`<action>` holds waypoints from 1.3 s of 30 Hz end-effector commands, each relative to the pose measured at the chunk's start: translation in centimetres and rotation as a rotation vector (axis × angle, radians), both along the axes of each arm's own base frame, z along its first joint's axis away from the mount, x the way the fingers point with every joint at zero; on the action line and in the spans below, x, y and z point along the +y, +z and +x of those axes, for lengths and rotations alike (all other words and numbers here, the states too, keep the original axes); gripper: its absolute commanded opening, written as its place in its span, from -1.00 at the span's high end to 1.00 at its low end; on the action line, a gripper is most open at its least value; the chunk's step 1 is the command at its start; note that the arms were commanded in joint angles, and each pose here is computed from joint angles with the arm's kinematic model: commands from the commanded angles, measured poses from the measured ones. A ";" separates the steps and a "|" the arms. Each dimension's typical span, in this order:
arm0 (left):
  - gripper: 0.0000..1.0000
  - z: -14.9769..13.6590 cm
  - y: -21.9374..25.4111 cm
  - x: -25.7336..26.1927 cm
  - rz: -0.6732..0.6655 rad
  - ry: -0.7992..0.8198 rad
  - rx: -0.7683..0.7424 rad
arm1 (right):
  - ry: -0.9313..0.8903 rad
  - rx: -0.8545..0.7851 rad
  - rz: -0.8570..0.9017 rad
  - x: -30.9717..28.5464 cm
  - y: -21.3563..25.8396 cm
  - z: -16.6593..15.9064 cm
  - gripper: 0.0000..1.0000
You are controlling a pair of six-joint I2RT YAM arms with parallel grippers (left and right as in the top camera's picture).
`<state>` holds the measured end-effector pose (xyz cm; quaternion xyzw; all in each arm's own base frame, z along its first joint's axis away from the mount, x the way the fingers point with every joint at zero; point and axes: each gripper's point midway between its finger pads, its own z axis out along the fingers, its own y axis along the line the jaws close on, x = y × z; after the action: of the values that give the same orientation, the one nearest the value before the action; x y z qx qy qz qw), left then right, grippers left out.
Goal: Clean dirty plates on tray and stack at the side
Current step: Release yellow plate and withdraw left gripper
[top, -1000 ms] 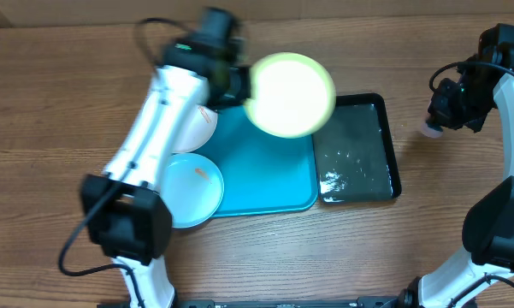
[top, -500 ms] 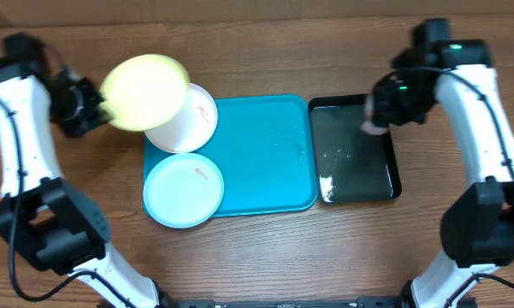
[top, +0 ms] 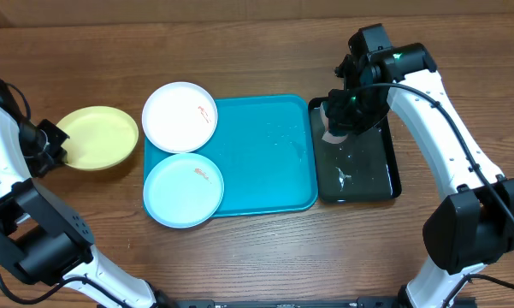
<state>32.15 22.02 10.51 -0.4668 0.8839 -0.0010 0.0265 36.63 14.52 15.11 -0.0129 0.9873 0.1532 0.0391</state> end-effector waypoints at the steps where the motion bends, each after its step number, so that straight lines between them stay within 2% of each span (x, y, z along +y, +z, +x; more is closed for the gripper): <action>1: 0.92 -1.0 -1.7 0.3 0.027 0.027 0.040 | 0.002 -0.026 0.012 0.1 0.8 0.3 0.92; 11: 0.92 -1.0 -5.1 1.1 0.086 0.030 0.032 | 0.009 -0.026 0.010 0.1 0.8 0.2 0.93; 22: 0.91 -0.1 -5.3 1.2 0.086 0.023 -0.011 | 0.009 -0.026 0.010 0.1 0.8 0.2 0.92; 24: 0.70 -0.1 -5.3 1.2 0.086 0.024 -0.011 | 0.009 -0.026 0.010 0.1 0.8 0.2 0.92; 25: 0.50 -0.1 -5.3 1.2 0.085 0.024 -0.012 | 0.009 -0.026 0.010 0.1 0.8 0.2 0.92; 26: 0.21 0.0 -5.3 1.1 0.080 0.023 -0.016 | 0.009 -0.026 0.010 0.1 0.8 0.2 0.92; 28: -0.11 0.2 -5.3 0.7 0.059 0.014 -0.026 | 0.009 -0.026 0.010 0.1 0.8 0.2 0.92; 32: -0.48 1.5 -4.9 -2.0 -0.089 -0.071 -0.108 | 0.009 -0.025 0.010 0.1 0.8 0.2 0.90; 36: -0.49 1.5 -3.8 -6.0 -0.296 -0.122 -0.156 | 0.009 -0.018 0.008 0.1 0.7 0.0 0.89; 39: -0.36 0.8 -2.9 -9.3 -0.446 -0.185 -0.163 | 0.009 -0.010 0.006 0.0 0.7 -0.2 0.87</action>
<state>31.42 16.02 5.86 -0.4279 0.8928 -0.1394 -0.0203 36.37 14.44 15.07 -0.0126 0.9878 0.1517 0.0336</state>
